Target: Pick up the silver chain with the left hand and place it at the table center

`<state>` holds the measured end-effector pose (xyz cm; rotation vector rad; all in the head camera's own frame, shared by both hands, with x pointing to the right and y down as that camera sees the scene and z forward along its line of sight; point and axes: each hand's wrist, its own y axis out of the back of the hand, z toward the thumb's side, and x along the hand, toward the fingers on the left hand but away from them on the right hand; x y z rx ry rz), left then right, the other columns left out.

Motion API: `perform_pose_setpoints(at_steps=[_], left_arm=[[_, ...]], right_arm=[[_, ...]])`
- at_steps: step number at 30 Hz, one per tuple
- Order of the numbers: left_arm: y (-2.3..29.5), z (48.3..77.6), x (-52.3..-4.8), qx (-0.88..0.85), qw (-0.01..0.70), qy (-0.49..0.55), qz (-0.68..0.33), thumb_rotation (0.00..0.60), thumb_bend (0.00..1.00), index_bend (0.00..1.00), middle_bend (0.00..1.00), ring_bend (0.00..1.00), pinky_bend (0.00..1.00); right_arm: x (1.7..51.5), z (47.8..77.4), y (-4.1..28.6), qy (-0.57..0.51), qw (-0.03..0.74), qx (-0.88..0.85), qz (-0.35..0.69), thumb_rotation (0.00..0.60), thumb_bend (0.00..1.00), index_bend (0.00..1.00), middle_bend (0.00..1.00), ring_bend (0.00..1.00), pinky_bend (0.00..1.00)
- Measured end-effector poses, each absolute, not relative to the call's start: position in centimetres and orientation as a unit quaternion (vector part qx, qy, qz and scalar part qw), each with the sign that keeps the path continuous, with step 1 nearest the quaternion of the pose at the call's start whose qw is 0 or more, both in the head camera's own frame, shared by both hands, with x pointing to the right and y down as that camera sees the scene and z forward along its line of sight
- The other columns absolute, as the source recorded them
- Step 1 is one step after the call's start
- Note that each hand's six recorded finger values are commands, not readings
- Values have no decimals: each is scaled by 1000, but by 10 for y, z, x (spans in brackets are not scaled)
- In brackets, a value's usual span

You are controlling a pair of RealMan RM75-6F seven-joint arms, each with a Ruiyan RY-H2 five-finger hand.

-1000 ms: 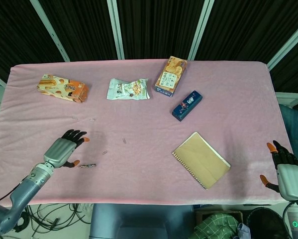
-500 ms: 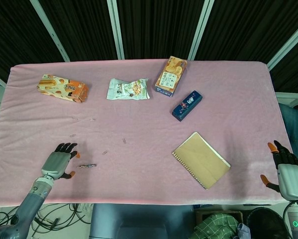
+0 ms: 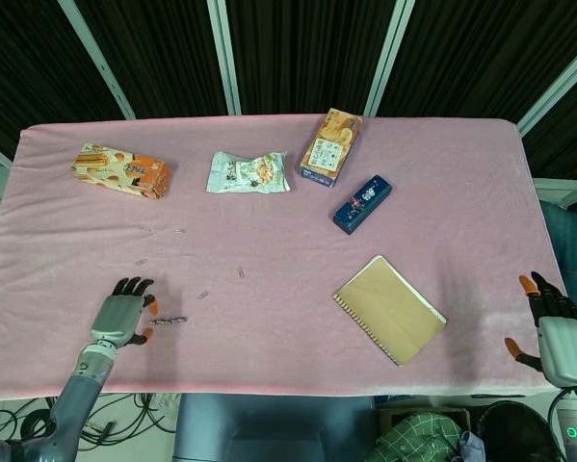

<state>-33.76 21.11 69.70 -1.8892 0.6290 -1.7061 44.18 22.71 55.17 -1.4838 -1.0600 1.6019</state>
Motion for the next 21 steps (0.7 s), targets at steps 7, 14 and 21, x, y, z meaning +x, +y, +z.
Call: perform_pose_setpoints(at_steps=[7,14,21], left_arm=[[207,701,-338,-677,275,244,-638,600,313,512,121,0,0],[214,706,-340,-678,267,233,-644,600,313,521,131,0,0],[219,704,-339,-683,267,228,-641,600,314,525,132,0,0]], right_arm=[[442,552,227,-410,348,-572,619,600,141,43,20,86,173],[443,552,227,-410,348,-571,621,600,141,43,20,87,174],[443,552,226,-410,348,-570,621,600,141,43,20,86,173]])
